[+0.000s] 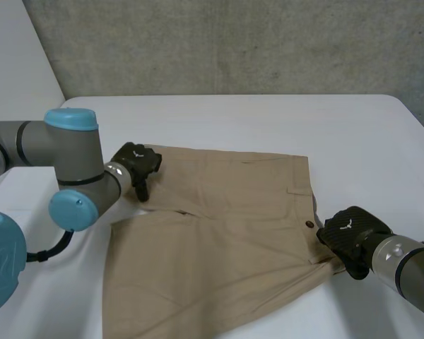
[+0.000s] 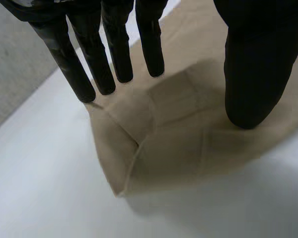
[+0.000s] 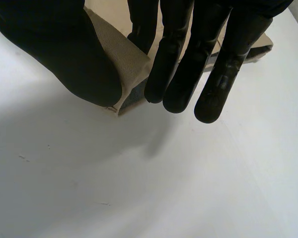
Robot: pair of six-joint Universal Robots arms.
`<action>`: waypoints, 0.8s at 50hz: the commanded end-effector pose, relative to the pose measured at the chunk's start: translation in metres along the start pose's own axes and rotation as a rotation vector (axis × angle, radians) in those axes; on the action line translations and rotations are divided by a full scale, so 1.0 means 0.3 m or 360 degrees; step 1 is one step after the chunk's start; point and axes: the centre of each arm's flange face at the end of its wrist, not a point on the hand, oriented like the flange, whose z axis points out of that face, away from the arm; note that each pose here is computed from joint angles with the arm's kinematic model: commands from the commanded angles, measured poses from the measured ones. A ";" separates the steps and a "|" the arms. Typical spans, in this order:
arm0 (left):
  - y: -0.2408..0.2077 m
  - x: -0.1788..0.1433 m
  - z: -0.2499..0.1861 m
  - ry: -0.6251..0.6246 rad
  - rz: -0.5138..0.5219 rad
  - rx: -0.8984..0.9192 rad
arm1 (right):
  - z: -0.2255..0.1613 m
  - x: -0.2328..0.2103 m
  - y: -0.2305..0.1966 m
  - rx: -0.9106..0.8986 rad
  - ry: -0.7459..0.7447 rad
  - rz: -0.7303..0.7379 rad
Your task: Fold the shorts.
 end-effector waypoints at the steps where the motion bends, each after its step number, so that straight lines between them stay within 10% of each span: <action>1: 0.004 -0.032 -0.009 -0.0012 -0.0004 -0.0044 | 0.001 0.000 0.000 0.0000 0.0001 0.0000; 25: 0.128 -0.118 -0.103 -0.0254 -0.0055 -0.0262 | 0.000 -0.007 0.000 0.0002 -0.0005 0.0014; 40: -0.104 -0.130 -0.311 -0.0345 -0.0036 0.0059 | -0.024 -0.005 -0.030 0.0072 0.0023 0.0091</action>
